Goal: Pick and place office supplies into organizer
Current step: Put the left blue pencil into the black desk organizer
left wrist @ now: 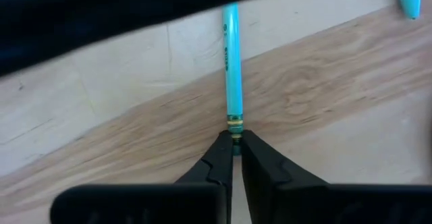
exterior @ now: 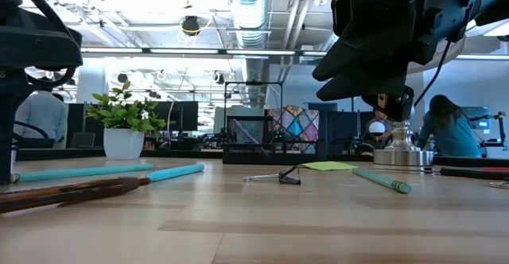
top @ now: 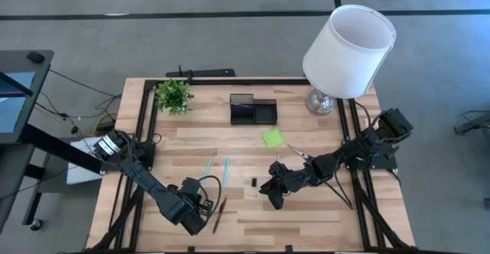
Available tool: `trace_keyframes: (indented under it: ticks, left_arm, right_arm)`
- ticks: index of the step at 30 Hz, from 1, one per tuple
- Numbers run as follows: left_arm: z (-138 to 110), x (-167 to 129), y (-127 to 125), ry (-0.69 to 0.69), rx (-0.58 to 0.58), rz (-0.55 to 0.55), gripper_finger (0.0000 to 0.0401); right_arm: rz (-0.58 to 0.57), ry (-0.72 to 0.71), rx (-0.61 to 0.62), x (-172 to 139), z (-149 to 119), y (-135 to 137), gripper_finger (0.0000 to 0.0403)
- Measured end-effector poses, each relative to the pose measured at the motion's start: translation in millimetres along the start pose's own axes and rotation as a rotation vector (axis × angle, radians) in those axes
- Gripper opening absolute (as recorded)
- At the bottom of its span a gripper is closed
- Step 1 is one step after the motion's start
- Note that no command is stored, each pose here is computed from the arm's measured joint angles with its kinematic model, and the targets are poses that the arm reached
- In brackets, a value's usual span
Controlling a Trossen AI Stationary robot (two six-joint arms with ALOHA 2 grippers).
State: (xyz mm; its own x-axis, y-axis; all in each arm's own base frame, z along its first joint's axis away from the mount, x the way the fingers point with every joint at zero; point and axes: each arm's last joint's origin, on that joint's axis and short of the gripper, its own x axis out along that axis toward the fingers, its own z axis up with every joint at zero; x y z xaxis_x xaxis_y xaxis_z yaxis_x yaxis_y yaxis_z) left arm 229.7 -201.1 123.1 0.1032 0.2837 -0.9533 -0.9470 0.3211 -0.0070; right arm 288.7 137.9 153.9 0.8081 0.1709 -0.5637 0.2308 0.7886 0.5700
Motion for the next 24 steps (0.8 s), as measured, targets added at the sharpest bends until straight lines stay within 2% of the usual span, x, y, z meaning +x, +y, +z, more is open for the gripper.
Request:
trace_keyframes:
  ticks: [5, 8, 13, 20, 24]
  left_arm:
    - [3, -10, -5, -0.041, 0.0, -0.014, 0.0002]
    - [10, -18, -7, -0.096, 0.008, 0.041, 0.0001]
    - [25, -32, -20, -0.145, 0.044, 0.022, 0.0003]
    - [59, -42, -45, -0.142, 0.145, -0.011, 0.0002]
    - [85, -59, -57, -0.162, 0.207, -0.023, 0.0001]
  right_arm:
    - [0.0, 0.0, 0.0, 0, 0, 0, 0.0093]
    - [0.001, 0.0, 0.001, 0, 0, 0, 0.0093]
    - [0.017, -0.007, 0.011, 0, 0, 2, 0.0093]
    - [0.158, -0.063, 0.052, -5, -3, 22, 0.0093]
    - [0.235, -0.058, 0.077, -11, -13, 36, 0.0093]
